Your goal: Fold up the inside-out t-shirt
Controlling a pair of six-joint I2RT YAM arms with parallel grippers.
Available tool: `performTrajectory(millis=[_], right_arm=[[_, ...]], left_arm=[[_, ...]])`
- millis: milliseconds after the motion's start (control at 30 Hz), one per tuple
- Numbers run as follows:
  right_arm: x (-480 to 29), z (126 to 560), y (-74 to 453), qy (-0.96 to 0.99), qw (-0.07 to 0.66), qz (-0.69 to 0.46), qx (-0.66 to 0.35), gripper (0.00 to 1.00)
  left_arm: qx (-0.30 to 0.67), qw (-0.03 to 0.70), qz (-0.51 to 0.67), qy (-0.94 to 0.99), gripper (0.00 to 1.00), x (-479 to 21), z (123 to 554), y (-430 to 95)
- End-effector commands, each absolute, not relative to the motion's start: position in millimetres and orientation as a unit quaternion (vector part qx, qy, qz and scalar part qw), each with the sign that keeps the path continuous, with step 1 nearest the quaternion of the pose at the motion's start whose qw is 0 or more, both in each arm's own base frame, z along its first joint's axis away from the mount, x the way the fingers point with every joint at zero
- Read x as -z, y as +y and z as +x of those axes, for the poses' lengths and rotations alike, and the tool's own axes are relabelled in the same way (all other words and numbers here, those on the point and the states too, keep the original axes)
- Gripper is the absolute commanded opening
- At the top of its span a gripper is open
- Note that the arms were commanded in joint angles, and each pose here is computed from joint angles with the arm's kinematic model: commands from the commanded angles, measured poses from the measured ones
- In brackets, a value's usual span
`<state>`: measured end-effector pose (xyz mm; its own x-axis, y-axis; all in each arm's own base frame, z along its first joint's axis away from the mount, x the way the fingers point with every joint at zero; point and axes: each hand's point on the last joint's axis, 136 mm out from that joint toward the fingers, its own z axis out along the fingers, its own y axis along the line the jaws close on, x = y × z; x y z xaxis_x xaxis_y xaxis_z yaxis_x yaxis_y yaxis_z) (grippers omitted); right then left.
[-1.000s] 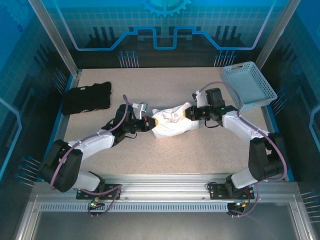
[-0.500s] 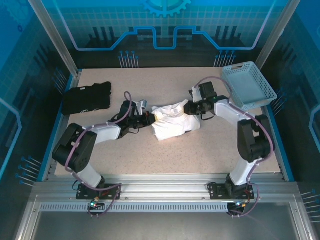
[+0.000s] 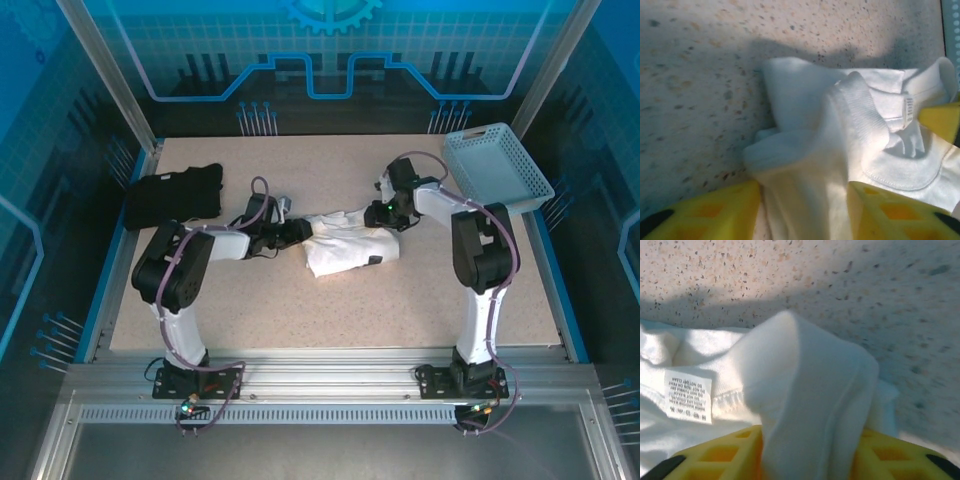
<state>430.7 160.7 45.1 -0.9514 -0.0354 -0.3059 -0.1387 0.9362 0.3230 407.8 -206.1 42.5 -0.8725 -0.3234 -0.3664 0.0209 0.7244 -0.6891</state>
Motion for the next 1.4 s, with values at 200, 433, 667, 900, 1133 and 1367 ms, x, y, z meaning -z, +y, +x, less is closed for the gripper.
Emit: performTrajectory(millis=[200,433,667,900,1133,1367], right_arm=[[-82.3,392.5,129.2,0.971,0.164,-0.026,-0.174,0.73],[-55.3,387.1,152.9,0.966,0.132,-0.017,-0.223,0.72],[-36.9,372.4,163.3,0.964,0.114,-0.013,-0.242,0.66],[-35.5,365.1,170.4,0.960,0.114,-0.010,-0.254,0.60],[-39.7,363.0,168.8,0.962,0.120,-0.010,-0.246,0.58],[-81.7,368.5,143.8,0.961,0.182,-0.019,-0.209,0.67]], left_arm=[[0.347,0.203,-0.080,0.912,0.78,-56.9,363.3,-206.0],[0.339,0.176,-0.059,0.922,0.79,-34.3,361.1,-232.4],[0.352,0.161,-0.039,0.921,0.75,-25.5,352.4,-261.2],[0.380,0.176,-0.023,0.908,0.52,-35.1,364.3,-282.6],[0.374,0.194,0.002,0.907,0.12,-34.9,378.4,-287.1],[0.332,0.220,0.048,0.916,0.00,-62.2,382.0,-245.6]])
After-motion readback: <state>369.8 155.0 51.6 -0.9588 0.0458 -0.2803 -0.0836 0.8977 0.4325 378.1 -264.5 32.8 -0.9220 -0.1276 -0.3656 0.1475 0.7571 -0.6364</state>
